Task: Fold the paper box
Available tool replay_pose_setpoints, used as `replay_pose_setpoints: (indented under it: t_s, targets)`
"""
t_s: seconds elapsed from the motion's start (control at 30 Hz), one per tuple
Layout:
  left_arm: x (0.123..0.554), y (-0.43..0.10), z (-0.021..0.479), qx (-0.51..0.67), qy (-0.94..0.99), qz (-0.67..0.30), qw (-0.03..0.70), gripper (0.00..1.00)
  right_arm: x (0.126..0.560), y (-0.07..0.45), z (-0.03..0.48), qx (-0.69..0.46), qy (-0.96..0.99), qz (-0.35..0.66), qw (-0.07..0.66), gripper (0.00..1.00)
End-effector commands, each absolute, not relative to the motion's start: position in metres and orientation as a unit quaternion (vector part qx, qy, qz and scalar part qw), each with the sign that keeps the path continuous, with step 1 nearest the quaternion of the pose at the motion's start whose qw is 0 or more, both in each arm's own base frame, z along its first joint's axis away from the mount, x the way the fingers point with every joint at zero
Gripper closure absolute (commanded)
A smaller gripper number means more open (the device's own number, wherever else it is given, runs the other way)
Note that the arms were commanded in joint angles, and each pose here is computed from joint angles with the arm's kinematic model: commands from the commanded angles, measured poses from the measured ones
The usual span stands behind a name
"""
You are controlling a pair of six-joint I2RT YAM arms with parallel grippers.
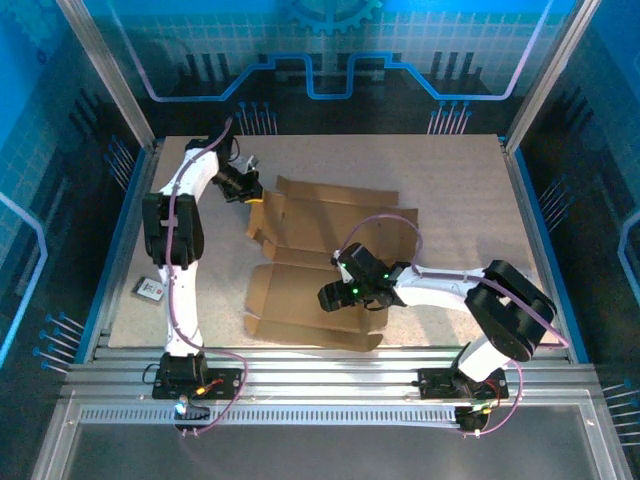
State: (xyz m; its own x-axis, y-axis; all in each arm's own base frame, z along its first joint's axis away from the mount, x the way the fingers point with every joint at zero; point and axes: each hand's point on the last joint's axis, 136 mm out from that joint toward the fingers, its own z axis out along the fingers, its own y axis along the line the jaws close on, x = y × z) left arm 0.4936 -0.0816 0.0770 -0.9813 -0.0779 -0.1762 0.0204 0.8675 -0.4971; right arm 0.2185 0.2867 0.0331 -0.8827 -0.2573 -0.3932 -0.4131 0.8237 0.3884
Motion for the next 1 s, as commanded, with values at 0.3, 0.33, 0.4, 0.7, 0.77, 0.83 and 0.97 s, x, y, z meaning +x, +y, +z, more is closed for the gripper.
replay_pose_setpoints:
  t_s: [0.3, 0.33, 0.4, 0.7, 0.77, 0.83, 0.97]
  targets:
    - [0.488, -0.109, 0.127, -0.026, 0.925, -0.298, 0.234, 0.94, 0.181, 0.311, 0.023, -0.168, 0.953, 0.217, 0.127, 0.79]
    - [0.485, -0.109, 0.127, -0.025, 0.925, -0.295, 0.239, 0.93, 0.182, 0.311, 0.019, -0.163, 0.955, 0.213, 0.126, 0.84]
    - [0.480, -0.112, 0.128, -0.018, 0.926, -0.282, 0.249, 0.93, 0.183, 0.315, 0.012, -0.154, 0.958, 0.209, 0.120, 0.90]
    - [0.444, -0.126, 0.130, -0.002, 0.931, -0.252, 0.265, 0.92, 0.188, 0.312, -0.007, -0.120, 0.970, 0.178, 0.113, 1.00]
    - [0.434, -0.126, 0.123, -0.005, 0.937, -0.237, 0.258, 0.92, 0.189, 0.312, -0.008, -0.118, 0.971, 0.176, 0.113, 1.00]
    - [0.425, -0.123, 0.113, -0.010, 0.943, -0.219, 0.252, 0.92, 0.189, 0.311, -0.008, -0.115, 0.971, 0.174, 0.115, 1.00]
    - [0.406, -0.116, 0.098, -0.023, 0.948, -0.201, 0.244, 0.92, 0.190, 0.315, -0.006, -0.117, 0.970, 0.181, 0.115, 1.00]
